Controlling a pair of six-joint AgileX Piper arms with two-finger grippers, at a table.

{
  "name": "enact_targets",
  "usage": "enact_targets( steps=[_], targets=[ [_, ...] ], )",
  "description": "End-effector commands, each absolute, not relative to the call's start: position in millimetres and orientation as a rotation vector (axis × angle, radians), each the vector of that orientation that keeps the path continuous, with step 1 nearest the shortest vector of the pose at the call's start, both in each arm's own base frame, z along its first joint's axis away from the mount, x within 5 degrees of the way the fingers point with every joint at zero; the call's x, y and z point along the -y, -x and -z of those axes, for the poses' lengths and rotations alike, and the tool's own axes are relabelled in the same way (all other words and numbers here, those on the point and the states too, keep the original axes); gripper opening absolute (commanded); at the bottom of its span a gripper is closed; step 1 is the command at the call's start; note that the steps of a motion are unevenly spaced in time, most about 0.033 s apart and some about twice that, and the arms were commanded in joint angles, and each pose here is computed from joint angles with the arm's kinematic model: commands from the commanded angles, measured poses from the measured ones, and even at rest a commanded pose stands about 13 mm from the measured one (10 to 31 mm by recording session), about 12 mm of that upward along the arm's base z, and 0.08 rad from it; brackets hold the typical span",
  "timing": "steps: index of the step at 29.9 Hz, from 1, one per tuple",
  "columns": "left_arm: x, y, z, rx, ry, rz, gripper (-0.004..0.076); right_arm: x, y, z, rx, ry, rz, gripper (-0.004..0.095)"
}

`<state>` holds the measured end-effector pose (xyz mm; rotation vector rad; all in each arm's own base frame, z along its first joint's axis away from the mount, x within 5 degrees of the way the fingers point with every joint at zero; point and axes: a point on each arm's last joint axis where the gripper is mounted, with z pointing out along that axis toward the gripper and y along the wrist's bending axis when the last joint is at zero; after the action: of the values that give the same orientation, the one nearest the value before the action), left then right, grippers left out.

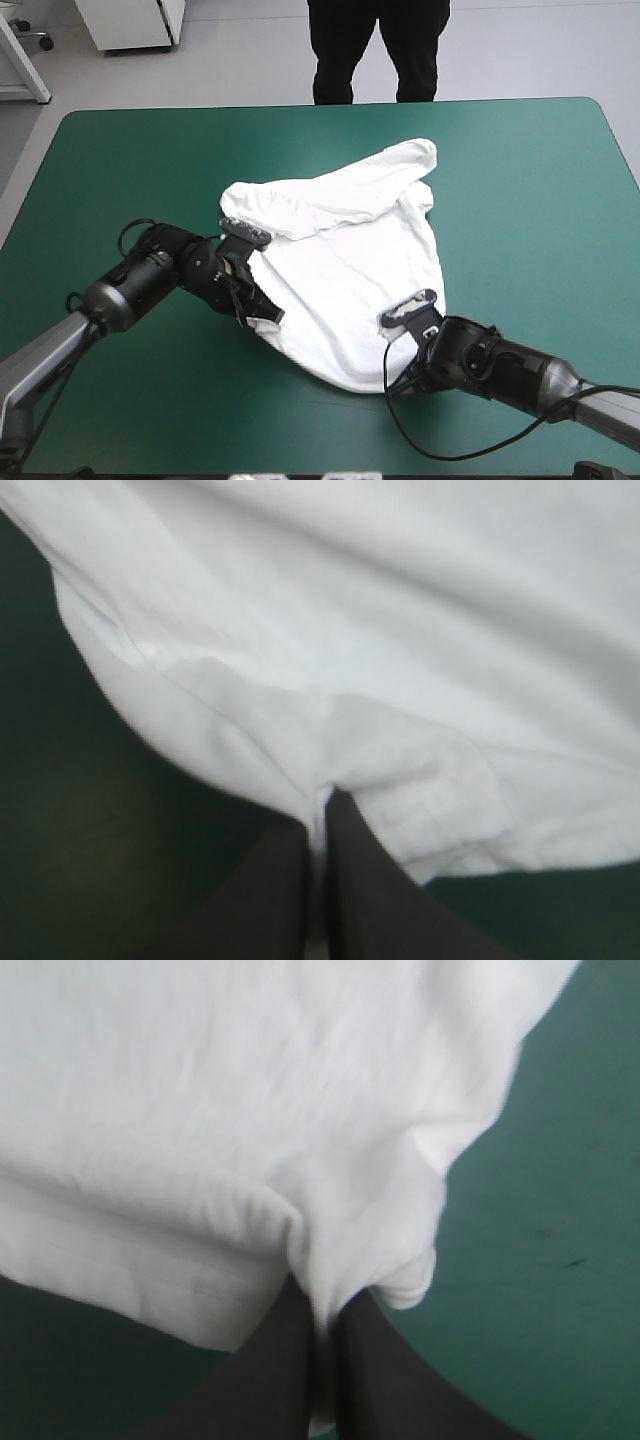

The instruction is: Fold the cloth

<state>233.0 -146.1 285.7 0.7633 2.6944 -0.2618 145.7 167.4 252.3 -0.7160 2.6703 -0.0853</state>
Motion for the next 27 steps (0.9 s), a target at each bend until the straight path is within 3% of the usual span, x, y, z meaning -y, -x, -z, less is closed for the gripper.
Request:
enact_targets(
  steps=[1,15,27],
  targets=[
    [139,-221,-357,-2.467,-0.74,0.284,-0.0009,-152,-162,-319,-2.486,0.599,0.103,-0.0017],
    [107,-180,-540,-1.841,-0.638,0.27,-0.0009,-87,-152,-536,-1.91,0.316,-0.02,-0.0017],
    [79,-129,-633,-1.353,-0.543,0.28,-0.0009,-53,-115,-627,-1.49,0.252,-0.156,-0.0017]
  ],
)
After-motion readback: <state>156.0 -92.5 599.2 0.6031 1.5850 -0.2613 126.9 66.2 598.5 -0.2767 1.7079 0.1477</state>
